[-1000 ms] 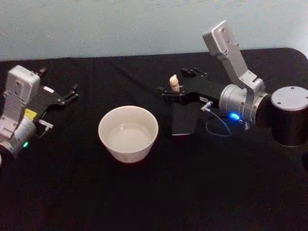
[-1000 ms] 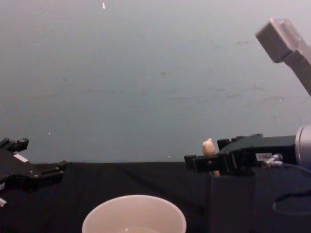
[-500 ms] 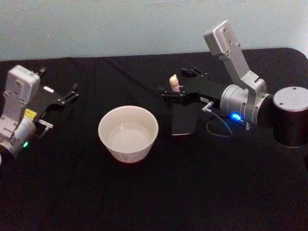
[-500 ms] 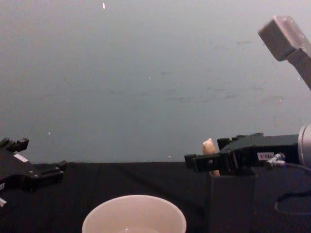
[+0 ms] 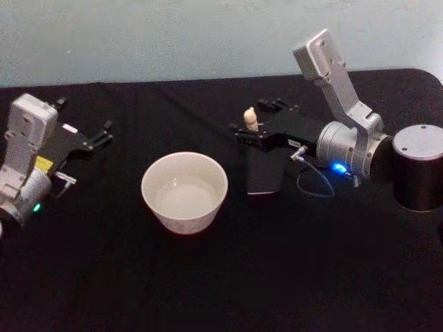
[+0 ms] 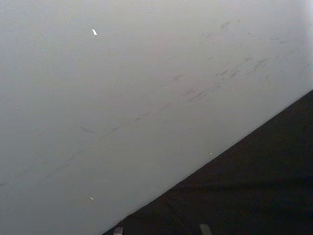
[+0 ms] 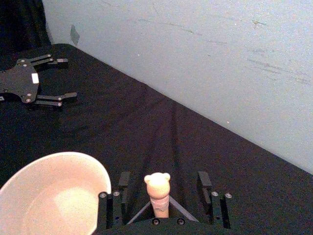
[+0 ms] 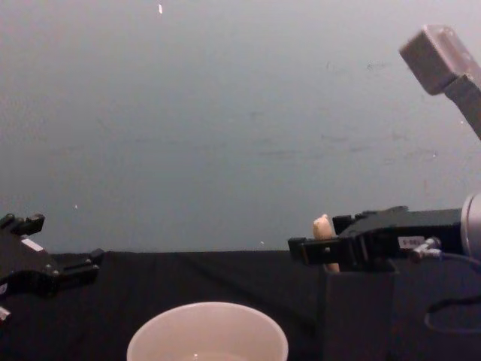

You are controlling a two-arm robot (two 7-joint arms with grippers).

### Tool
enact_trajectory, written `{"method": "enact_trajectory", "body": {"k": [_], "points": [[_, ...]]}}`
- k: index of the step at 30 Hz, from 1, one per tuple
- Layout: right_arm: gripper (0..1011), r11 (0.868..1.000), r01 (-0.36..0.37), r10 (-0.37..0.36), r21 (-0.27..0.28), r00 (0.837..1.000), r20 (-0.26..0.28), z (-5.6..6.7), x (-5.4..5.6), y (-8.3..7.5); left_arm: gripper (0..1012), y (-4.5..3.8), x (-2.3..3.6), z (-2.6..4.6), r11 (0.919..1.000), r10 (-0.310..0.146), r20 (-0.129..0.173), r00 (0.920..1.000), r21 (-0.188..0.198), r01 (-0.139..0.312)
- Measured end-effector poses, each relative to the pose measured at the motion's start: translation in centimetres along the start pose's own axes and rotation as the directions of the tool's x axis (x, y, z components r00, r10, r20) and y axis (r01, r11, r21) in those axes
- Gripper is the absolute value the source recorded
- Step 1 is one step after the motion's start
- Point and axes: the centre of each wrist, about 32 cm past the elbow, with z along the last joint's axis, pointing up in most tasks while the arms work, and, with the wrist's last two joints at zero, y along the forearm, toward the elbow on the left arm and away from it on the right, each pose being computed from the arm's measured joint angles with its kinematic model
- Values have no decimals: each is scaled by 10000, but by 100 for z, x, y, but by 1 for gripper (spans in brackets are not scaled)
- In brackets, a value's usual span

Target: Pick up the stirring spoon with one hand, stir inside the cup, then place it back in its original position.

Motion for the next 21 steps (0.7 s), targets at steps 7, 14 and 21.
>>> {"method": "enact_trajectory", "body": {"k": [7, 14, 21], "points": [[684, 10000, 8, -8, -5, 10000, -2, -1, 2, 1, 1001, 0, 0, 0, 10000, 0, 0, 10000, -1, 0], [482, 10000, 15, -15, -3, 10000, -1, 1, 3, 1, 1001, 0, 0, 0, 10000, 0, 0, 10000, -1, 0], [252, 10000, 17, -17, -3, 10000, -2, 1, 3, 1, 1001, 0, 0, 0, 10000, 0, 0, 10000, 0, 0]]}}
